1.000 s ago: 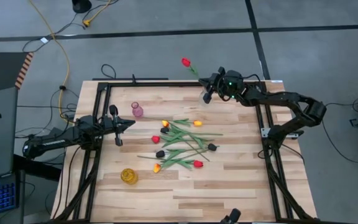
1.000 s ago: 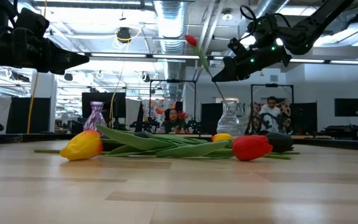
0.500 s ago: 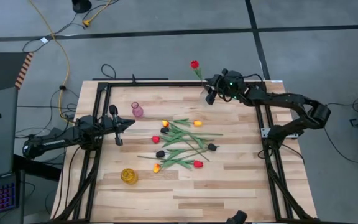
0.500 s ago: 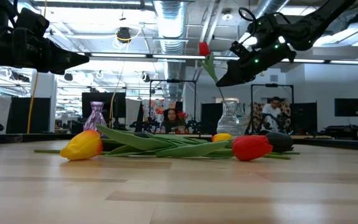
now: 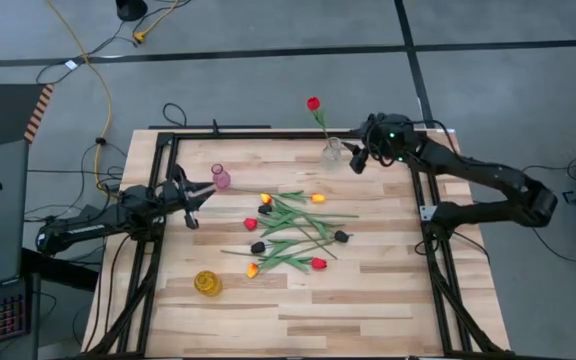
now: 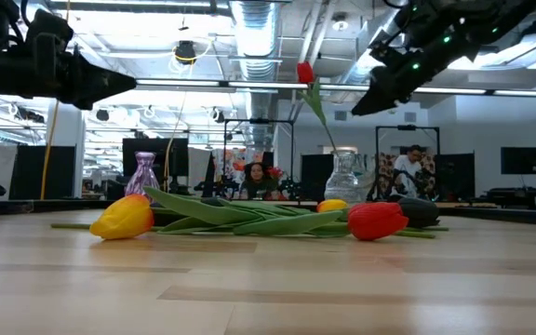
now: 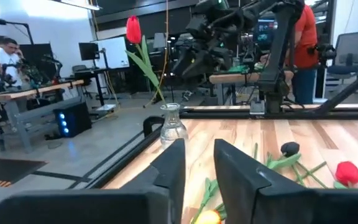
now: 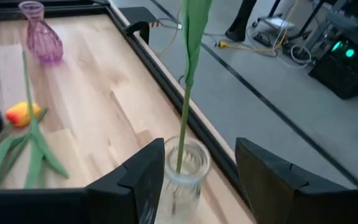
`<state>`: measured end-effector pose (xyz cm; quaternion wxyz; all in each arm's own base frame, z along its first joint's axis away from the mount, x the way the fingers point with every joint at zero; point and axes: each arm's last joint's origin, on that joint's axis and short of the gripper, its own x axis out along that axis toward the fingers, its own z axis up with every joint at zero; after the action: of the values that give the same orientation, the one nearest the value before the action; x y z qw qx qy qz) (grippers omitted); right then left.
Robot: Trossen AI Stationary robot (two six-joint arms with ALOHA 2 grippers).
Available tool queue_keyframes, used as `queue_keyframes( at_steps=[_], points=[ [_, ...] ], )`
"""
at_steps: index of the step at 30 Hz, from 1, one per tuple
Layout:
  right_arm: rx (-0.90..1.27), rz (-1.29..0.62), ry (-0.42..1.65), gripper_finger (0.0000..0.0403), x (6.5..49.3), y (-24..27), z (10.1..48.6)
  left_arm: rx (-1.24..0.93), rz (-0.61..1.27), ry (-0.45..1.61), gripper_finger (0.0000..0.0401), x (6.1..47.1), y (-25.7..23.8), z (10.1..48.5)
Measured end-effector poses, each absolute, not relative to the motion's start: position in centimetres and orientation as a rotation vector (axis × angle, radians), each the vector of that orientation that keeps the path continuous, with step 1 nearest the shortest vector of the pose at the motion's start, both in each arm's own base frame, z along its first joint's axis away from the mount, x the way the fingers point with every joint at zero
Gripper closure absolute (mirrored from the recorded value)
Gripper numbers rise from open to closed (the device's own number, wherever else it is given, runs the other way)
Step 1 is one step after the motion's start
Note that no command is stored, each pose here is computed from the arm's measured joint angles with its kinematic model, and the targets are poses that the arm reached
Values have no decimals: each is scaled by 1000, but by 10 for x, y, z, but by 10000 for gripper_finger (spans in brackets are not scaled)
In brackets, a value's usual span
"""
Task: Sort flowers into vase by color
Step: Put the top right yellow tulip into the purple vase
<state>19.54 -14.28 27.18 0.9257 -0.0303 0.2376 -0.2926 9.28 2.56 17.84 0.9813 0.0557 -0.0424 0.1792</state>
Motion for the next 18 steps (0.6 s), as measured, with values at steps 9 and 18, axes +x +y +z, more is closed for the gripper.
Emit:
queue_keyframes(
  at_steps=[9, 18],
  points=[
    [0, -582, 470, 179, 183, -125, 283, 91, 401, -174, 283, 92, 27, 192],
    [-12, -536, 465, 179, 189, -116, 283, 56, 405, -30, 282, 112, 31, 211]
  ],
)
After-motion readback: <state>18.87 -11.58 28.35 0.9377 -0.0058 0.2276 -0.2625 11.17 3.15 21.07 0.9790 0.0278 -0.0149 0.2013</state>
